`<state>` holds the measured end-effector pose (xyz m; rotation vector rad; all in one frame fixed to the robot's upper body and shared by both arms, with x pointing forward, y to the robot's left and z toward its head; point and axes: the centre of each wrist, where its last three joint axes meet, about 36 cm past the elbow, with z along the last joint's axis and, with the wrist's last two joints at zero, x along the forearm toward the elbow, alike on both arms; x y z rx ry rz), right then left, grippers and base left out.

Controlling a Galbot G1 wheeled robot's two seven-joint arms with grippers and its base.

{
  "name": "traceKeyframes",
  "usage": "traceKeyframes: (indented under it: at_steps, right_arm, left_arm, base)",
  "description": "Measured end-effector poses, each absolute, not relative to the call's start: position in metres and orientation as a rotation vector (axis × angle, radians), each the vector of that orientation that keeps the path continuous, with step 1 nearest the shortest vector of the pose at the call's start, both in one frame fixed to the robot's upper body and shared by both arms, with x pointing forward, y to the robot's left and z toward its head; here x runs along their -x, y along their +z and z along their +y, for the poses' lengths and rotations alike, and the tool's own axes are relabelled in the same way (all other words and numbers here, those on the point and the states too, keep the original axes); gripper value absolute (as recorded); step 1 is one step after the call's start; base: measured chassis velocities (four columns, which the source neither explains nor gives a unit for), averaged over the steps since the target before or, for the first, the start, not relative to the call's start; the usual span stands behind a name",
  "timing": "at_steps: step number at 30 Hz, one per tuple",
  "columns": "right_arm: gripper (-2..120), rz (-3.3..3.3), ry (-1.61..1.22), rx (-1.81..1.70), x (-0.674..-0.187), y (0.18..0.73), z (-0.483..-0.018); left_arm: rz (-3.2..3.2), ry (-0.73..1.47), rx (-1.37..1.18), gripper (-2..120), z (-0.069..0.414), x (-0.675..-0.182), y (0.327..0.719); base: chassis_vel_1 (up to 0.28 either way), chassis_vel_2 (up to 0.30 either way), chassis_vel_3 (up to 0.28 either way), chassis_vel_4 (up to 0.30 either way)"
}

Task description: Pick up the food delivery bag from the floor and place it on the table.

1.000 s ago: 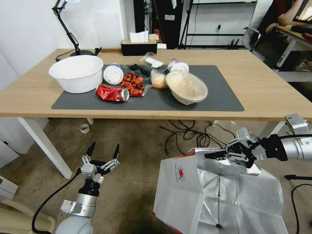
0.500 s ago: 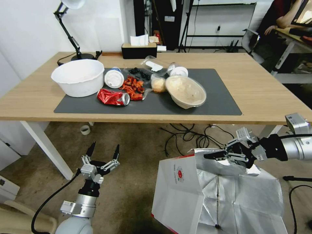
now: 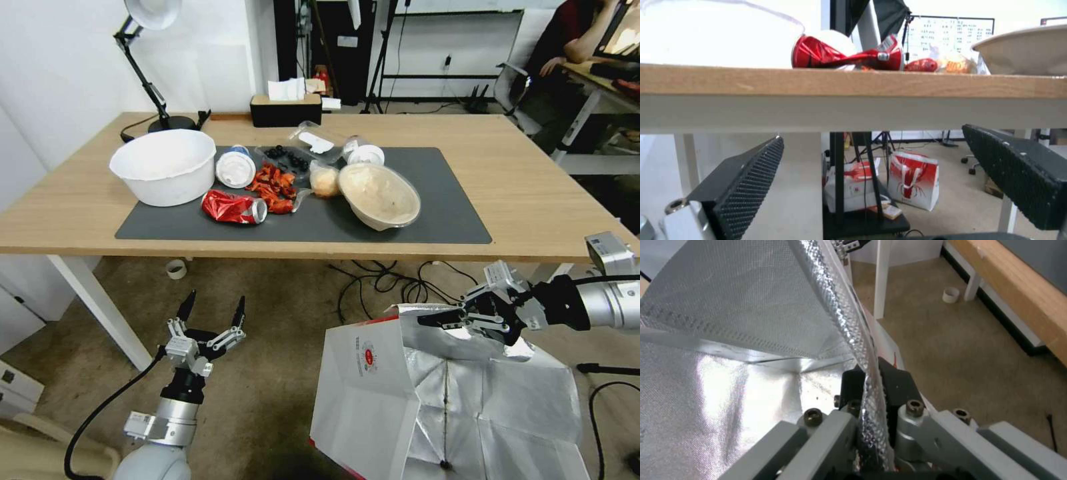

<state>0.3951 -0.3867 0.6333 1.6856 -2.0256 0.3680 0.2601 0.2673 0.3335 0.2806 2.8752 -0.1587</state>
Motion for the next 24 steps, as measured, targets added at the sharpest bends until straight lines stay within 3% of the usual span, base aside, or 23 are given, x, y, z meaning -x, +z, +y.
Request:
traceKeyframes:
  at_steps: [24]
  right_arm:
    - [0,-2.021,0.374,-1.686,-0.3965,0.6360,-0.3870]
  left_arm:
    - [2.880,-0.164,-0.272,100,0.2678,-0.2614,0.3313]
  base:
    - [0.000,0.000,0.000,0.000]
